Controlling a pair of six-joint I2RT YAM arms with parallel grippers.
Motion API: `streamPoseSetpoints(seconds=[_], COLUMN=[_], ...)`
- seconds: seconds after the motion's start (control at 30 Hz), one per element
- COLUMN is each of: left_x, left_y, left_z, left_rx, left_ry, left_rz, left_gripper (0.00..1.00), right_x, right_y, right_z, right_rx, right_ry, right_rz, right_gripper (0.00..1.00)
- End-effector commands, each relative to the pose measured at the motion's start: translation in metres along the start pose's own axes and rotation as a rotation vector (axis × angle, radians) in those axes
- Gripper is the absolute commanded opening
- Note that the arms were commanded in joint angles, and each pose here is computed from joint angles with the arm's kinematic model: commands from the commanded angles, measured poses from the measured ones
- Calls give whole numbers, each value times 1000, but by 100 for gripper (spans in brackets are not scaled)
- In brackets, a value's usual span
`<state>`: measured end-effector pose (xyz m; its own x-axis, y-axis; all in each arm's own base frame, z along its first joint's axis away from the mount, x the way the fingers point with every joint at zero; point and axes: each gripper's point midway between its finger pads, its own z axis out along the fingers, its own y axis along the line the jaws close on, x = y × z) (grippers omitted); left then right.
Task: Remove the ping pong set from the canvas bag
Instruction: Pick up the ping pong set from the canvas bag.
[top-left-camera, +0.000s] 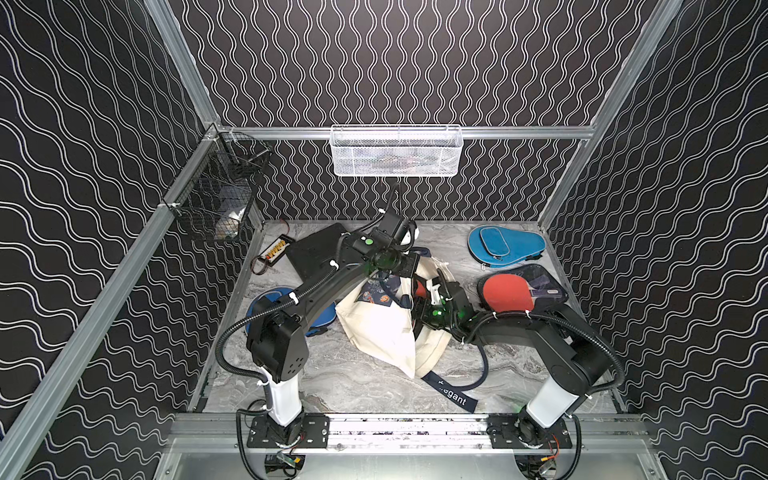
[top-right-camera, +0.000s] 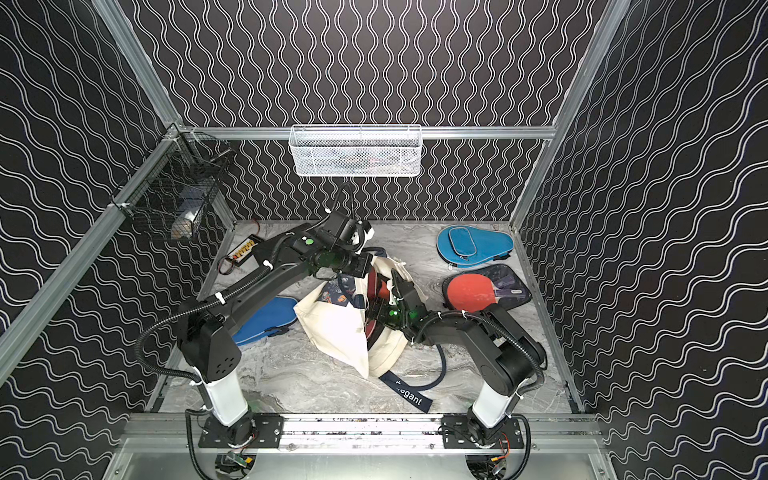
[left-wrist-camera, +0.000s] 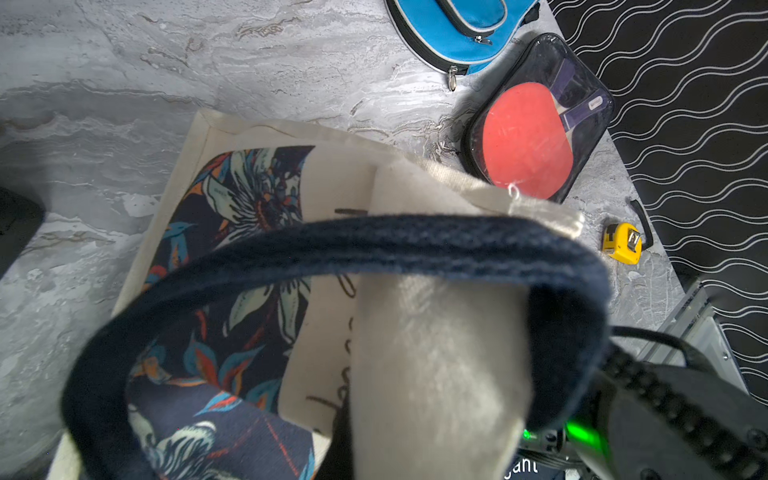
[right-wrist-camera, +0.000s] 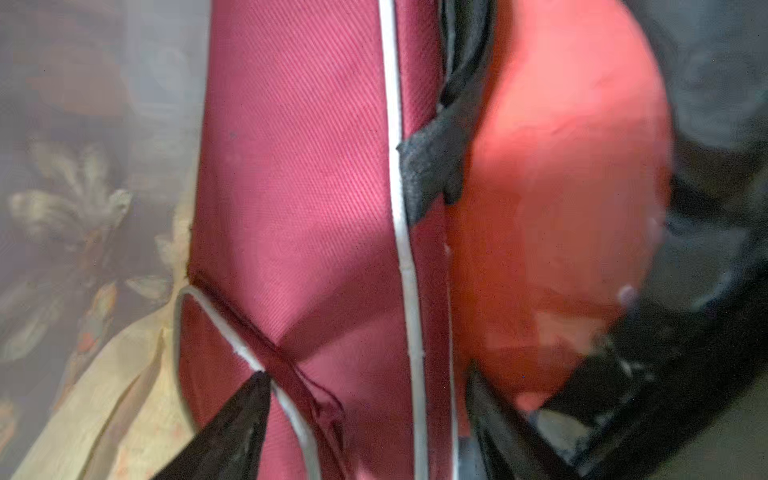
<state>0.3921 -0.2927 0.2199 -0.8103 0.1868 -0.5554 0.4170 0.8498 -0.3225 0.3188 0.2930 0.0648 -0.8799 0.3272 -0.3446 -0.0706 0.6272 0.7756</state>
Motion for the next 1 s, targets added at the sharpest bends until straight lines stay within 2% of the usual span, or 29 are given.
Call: streamPoseSetpoints(seconds=[0.0, 0.17, 0.33, 0.6, 0.8, 0.97], left_x=[-9, -9, -11, -12, -11, -13], left_y=[-10, -10, -10, -13, -14, -23], left_z=[-10, -7, -6, -7, -5, -4], left_rx=[36, 41, 40, 50, 55, 71], left_ry=[-36, -37, -38, -39, -36, -37], left_rz=[11, 9, 16, 15, 12, 19], left_gripper=[0, 0, 0, 0, 0, 0], right_x=[-17, -26, -17, -17, -15, -14], right_y=[38, 54, 18, -16, -14, 3], right_z=[-17, -43, -23, -8, 10, 18], right_rx=[-147, -214, -7, 173, 122, -26], right_ry=[-88, -182, -108, -76, -43, -38], right_rz=[-44, -87, -62, -71, -68, -75], right_gripper=[71, 72, 72, 73, 75, 76])
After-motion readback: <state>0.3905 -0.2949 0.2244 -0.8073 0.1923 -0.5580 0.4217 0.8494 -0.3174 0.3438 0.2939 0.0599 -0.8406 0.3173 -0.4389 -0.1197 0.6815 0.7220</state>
